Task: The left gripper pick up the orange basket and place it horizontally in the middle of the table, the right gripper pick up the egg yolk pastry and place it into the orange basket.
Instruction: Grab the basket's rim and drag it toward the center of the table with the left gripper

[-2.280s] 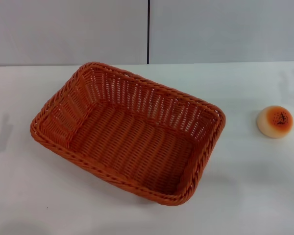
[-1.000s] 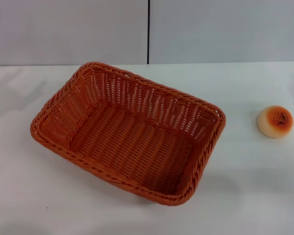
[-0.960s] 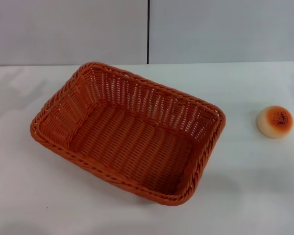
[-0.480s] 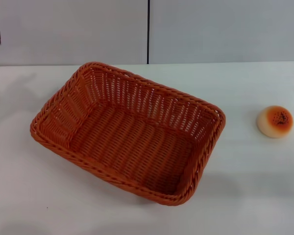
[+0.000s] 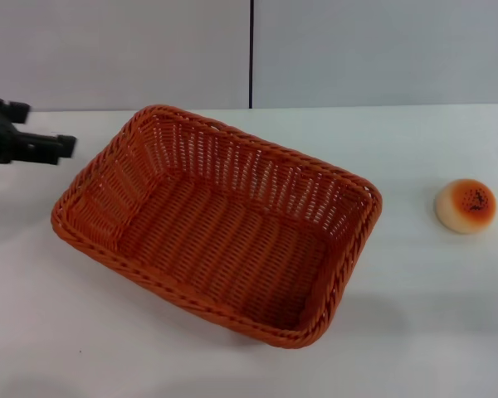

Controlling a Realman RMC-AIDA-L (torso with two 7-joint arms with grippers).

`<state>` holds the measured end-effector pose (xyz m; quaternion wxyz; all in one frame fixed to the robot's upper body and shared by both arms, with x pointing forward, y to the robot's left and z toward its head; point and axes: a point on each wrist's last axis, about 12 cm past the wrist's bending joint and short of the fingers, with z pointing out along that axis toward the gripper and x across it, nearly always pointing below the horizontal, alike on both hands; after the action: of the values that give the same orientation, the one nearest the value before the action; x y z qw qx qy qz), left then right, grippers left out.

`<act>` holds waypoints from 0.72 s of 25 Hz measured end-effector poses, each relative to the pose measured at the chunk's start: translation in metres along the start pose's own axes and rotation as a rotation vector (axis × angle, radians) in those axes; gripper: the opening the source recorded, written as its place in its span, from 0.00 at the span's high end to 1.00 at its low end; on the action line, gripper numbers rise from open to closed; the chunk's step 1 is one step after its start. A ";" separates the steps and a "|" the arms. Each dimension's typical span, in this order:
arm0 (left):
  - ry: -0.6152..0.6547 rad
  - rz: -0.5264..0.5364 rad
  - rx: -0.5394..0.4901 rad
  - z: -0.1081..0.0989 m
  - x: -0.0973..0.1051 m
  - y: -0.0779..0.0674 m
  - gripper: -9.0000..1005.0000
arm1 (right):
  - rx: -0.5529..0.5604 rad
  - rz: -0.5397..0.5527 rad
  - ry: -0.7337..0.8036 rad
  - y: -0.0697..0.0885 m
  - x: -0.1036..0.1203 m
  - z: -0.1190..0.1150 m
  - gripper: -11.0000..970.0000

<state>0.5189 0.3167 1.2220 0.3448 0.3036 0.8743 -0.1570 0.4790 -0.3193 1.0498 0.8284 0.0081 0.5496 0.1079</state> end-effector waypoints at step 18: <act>0.112 0.102 -0.094 0.071 -0.019 -0.021 0.16 | 0.010 0.003 0.016 0.000 0.002 -0.002 0.39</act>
<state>0.5521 0.2579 1.1861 0.3167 0.3393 0.8821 -0.0806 0.4775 -0.3193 1.0471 0.8238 0.0122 0.5566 0.1066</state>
